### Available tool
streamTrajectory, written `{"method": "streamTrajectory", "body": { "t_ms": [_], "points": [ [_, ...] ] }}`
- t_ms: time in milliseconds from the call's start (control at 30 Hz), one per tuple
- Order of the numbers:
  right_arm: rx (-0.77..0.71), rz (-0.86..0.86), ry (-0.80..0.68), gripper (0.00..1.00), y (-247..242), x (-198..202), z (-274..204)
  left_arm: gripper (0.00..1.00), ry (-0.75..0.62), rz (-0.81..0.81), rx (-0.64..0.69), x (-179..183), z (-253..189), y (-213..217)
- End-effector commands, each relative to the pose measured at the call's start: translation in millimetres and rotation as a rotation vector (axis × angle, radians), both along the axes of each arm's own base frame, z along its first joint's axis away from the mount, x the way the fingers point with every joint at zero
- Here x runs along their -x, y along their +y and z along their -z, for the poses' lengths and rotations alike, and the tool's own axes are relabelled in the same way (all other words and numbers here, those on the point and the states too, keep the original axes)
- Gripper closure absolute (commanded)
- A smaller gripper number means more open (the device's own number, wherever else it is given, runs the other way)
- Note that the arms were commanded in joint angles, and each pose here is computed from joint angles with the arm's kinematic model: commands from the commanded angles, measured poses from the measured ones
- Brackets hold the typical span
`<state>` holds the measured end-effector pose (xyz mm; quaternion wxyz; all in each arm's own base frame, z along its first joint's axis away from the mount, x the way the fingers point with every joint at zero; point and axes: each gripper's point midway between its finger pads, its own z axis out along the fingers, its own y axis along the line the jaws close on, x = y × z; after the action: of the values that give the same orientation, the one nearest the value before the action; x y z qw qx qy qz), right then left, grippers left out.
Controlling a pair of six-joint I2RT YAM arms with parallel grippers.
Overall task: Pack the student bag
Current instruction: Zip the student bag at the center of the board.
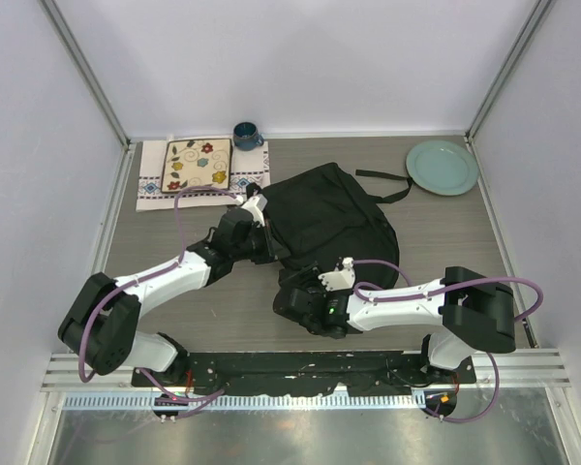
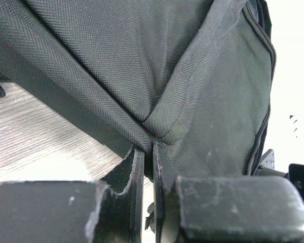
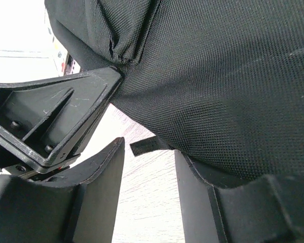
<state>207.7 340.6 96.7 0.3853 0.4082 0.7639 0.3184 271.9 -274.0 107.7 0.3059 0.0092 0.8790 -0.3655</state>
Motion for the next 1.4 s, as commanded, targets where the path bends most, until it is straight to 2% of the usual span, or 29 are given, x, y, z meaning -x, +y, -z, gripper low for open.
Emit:
{"method": "streamTrajectory", "body": {
  "t_ms": [0,533,700,733,800,867,1033,1067,1133,1367],
  "points": [
    [0.008,0.097,-0.064,0.51,-15.9,-14.2,-2.6,1.0,-0.094,0.057,0.023,-2.8,-35.6,-5.5],
    [0.045,0.202,-0.103,0.61,-45.2,-14.5,-10.8,1.0,-0.101,0.059,-0.026,1.5,-27.5,4.7],
    [0.064,0.21,-0.116,0.81,-50.1,-14.9,-11.2,1.0,-0.099,0.059,-0.02,2.8,-28.0,4.3],
    [0.063,0.209,-0.119,0.9,-50.1,-14.6,-13.2,1.0,-0.097,0.057,-0.019,2.7,-27.5,4.2],
    [0.092,0.197,-0.133,1.0,-52.0,-13.8,-16.3,1.0,-0.091,0.057,-0.019,2.3,-25.8,3.5],
    [0.105,0.177,-0.149,1.0,-52.7,-10.7,-24.5,1.0,-0.086,0.052,-0.024,2.1,-24.0,4.1],
    [0.239,0.028,-0.154,1.0,-61.4,2.2,-32.9,1.0,-0.086,0.022,-0.046,-2.5,-20.4,10.1],
    [0.227,-0.003,-0.161,1.0,-65.8,5.5,-38.3,1.0,-0.089,0.012,-0.051,-4.0,-20.0,11.9],
    [0.295,-0.092,-0.142,1.0,-74.6,15.1,-25.9,1.0,-0.067,-0.004,-0.076,-2.5,-13.0,18.5],
    [0.343,-0.351,-0.071,1.0,-93.5,51.0,-8.6,1.0,-0.069,-0.05,-0.106,-11.2,-9.5,30.2]
  ]
}}
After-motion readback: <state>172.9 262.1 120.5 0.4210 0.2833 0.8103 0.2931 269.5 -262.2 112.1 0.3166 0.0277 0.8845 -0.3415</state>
